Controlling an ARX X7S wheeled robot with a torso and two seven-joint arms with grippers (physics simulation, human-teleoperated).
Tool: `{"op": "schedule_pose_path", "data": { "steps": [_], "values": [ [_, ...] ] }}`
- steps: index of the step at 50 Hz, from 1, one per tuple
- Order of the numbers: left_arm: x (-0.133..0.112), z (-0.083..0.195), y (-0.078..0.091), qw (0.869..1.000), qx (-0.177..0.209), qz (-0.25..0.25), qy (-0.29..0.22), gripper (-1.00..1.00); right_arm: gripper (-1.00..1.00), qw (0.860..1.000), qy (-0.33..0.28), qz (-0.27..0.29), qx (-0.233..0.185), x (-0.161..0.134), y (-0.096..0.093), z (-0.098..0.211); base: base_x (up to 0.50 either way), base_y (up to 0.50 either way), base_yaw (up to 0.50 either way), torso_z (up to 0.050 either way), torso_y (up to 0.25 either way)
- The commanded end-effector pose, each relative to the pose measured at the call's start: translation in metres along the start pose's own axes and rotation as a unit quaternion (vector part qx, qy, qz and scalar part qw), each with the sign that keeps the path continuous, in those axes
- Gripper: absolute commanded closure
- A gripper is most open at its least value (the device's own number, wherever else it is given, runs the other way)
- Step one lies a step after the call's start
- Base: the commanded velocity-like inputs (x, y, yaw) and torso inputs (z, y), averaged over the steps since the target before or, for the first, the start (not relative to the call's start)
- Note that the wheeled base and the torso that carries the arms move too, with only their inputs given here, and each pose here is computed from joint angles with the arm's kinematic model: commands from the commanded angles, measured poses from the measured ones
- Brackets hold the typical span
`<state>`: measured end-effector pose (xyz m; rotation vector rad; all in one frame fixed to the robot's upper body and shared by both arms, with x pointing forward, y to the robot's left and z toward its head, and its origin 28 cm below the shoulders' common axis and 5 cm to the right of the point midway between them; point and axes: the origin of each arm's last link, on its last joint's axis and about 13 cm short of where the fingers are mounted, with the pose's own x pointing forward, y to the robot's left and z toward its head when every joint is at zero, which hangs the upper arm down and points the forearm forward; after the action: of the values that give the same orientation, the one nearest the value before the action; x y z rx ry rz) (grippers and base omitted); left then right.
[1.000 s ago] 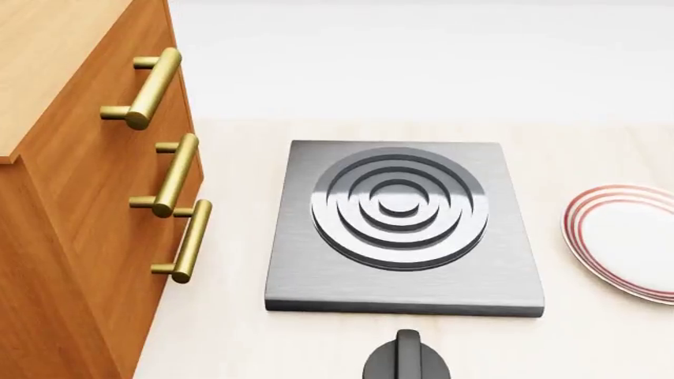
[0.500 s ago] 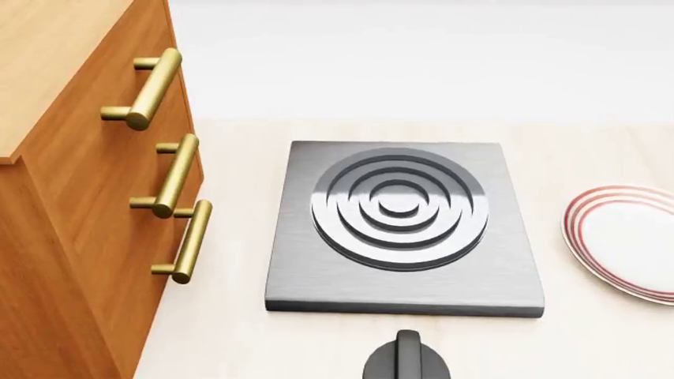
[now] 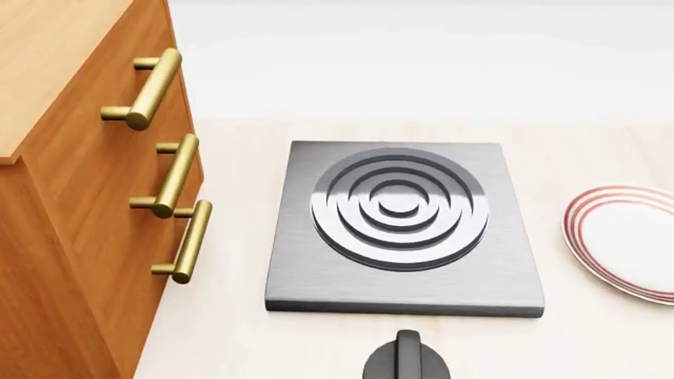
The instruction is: Put the bowl on the stove.
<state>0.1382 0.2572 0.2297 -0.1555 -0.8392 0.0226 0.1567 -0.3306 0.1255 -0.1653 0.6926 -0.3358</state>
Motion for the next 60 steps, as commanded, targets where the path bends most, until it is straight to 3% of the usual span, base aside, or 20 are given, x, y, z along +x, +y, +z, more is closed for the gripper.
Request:
{"op": "schedule_pose_path", "data": {
  "steps": [1, 8, 18, 37, 48, 60],
  "values": [
    [0.001, 0.001, 0.001, 1.000, 0.006, -0.002, -0.013, -1.00, 1.00, 0.999, -0.047, -0.005, -0.020, -0.025, -0.016, 0.020, 0.00, 0.00, 0.00, 0.000, 0.000],
    [0.001, 0.001, 0.000, 1.000, 0.006, -0.003, -0.014, -1.00, 1.00, 0.994, -0.093, 0.018, -0.059, -0.034, -0.013, 0.052, 0.00, 0.00, 0.00, 0.000, 0.000],
    [0.001, 0.000, 0.000, 1.000, 0.004, -0.003, -0.012, -1.00, 1.00, 0.981, -0.139, 0.086, -0.100, -0.029, 0.010, 0.093, 0.00, 0.00, 0.00, 0.000, 0.000],
    [0.001, 0.000, 0.000, 1.000, -0.001, -0.002, -0.013, -1.00, 1.00, 0.965, -0.192, 0.126, -0.124, -0.003, 0.056, 0.167, 0.00, 0.00, 0.00, 0.000, 0.000],
    [0.001, -0.001, -0.001, 1.000, -0.002, -0.006, -0.010, -1.00, 1.00, 0.954, -0.209, 0.149, -0.154, 0.002, 0.079, 0.190, 0.00, 0.00, 0.00, 0.000, 0.000],
    [0.001, -0.002, -0.002, 1.000, -0.002, -0.007, -0.009, -1.00, 1.00, 0.944, -0.226, 0.182, -0.158, 0.007, 0.108, 0.216, 0.00, 0.00, 0.00, 0.000, 0.000]
  ]
}}
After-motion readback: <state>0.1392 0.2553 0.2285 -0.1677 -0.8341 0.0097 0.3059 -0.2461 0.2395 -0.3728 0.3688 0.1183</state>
